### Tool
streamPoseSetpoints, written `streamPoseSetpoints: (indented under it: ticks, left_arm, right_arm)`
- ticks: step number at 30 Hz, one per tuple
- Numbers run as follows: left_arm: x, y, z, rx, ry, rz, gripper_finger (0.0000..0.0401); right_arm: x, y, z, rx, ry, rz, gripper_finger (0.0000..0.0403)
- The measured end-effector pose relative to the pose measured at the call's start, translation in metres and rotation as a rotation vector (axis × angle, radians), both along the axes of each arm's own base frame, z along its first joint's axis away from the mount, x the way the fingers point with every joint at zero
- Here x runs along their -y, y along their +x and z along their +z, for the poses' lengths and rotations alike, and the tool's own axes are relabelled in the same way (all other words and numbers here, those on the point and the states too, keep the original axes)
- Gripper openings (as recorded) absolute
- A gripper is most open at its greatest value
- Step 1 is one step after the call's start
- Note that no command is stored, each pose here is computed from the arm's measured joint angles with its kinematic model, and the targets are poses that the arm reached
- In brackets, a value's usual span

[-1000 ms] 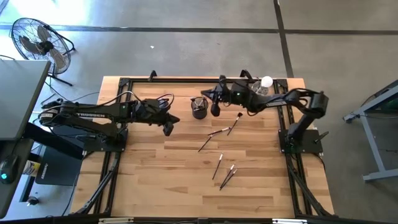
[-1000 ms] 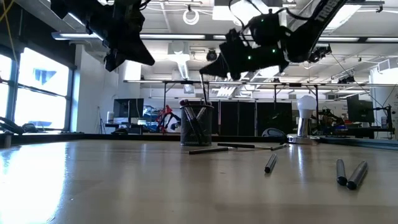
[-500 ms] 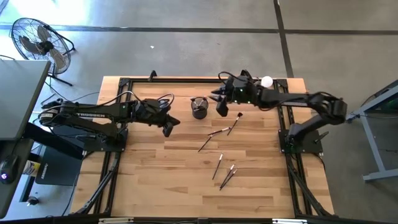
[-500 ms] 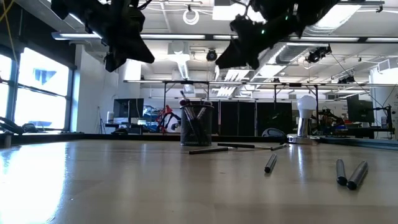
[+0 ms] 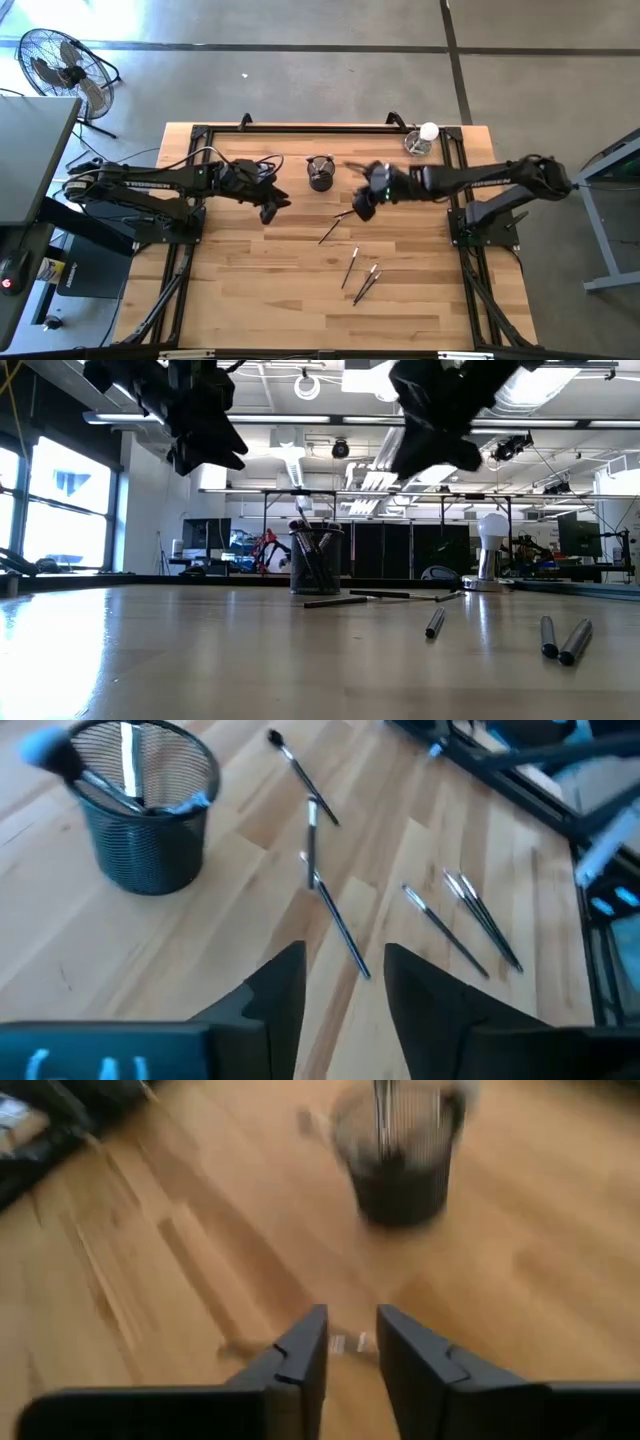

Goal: Pick & Place Makeup Brushes
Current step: Put the small white make-up brush into the black container

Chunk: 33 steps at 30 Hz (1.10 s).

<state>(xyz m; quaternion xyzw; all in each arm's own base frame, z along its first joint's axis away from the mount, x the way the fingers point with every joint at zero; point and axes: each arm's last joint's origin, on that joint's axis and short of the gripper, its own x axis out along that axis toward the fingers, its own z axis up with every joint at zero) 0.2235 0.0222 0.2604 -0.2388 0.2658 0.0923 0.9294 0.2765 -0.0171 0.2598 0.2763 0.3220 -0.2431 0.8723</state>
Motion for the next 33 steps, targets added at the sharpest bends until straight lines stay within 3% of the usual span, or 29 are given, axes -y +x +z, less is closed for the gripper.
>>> streamPoseSetpoints:
  ticks: [6, 12, 18, 22, 26, 33]
  left_arm:
    - [0.003, -0.002, 0.016, 0.051, -0.005, -0.085, 0.0088]
    - [0.013, -0.004, 0.017, 0.013, 0.062, -0.158, 0.0009]
    - [0.022, 0.000, 0.002, -0.102, 0.023, -0.154, 0.0019]
    - [0.025, 0.003, -0.006, -0.164, -0.003, -0.154, 0.0003]
    - [0.025, 0.004, -0.011, -0.199, -0.006, -0.151, 0.0007]
    - [0.026, 0.005, -0.011, -0.188, 0.000, -0.232, 0.0005]
  right_arm:
    - [-0.026, -0.016, -0.041, -0.103, 0.140, -0.012, 0.0006]
    - [-0.032, -0.025, -0.068, -0.115, 0.132, 0.033, 0.0030]
    - [-0.032, -0.028, -0.081, -0.060, 0.241, 0.027, 0.0024]
    - [-0.041, -0.022, -0.070, -0.029, 0.212, 0.048, 0.0004]
    - [-0.055, -0.012, -0.043, 0.008, 0.144, 0.030, 0.0002]
    - [-0.076, 0.021, -0.002, -0.135, 0.155, -0.148, 0.0001]
